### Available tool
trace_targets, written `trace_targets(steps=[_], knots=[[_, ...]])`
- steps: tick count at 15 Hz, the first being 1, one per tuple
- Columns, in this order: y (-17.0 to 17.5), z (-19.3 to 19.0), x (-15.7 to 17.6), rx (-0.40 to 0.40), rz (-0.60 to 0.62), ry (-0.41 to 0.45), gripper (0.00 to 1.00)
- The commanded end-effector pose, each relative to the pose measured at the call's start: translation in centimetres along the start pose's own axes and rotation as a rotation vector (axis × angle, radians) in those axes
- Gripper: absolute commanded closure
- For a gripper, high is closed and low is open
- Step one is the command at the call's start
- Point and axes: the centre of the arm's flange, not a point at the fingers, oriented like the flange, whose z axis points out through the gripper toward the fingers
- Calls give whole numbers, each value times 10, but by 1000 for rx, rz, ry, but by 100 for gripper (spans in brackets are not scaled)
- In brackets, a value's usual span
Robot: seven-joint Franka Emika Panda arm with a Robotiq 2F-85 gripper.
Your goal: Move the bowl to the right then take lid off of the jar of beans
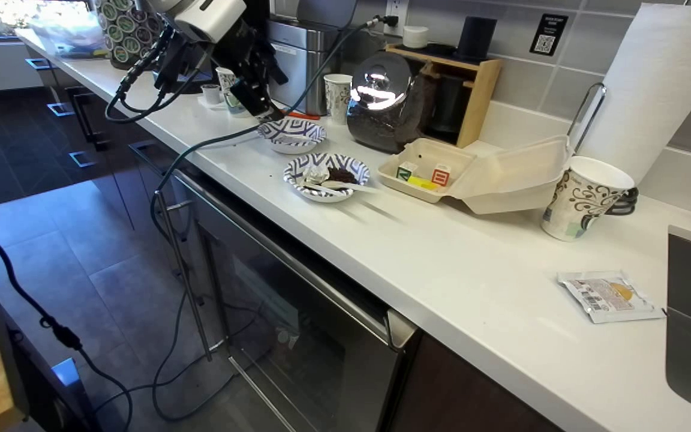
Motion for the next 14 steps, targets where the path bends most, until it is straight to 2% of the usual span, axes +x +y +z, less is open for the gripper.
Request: trace_targets(steps=[1, 3, 5, 7, 8, 10, 13, 14], knots=[[2, -13, -6, -53, -123, -51, 0], [1, -17, -4, -69, -207, -82, 0], [-7, -26, 2, -43, -294, -187, 0], [-17, -27, 13, -40, -347, -227, 0], [-23, -29, 22, -23, -362, -236, 0], [-32, -27, 36, 14, -372, -202, 0], [-62, -53, 78, 53, -399, -163, 0], [-74, -64, 97, 9, -433, -181, 0]])
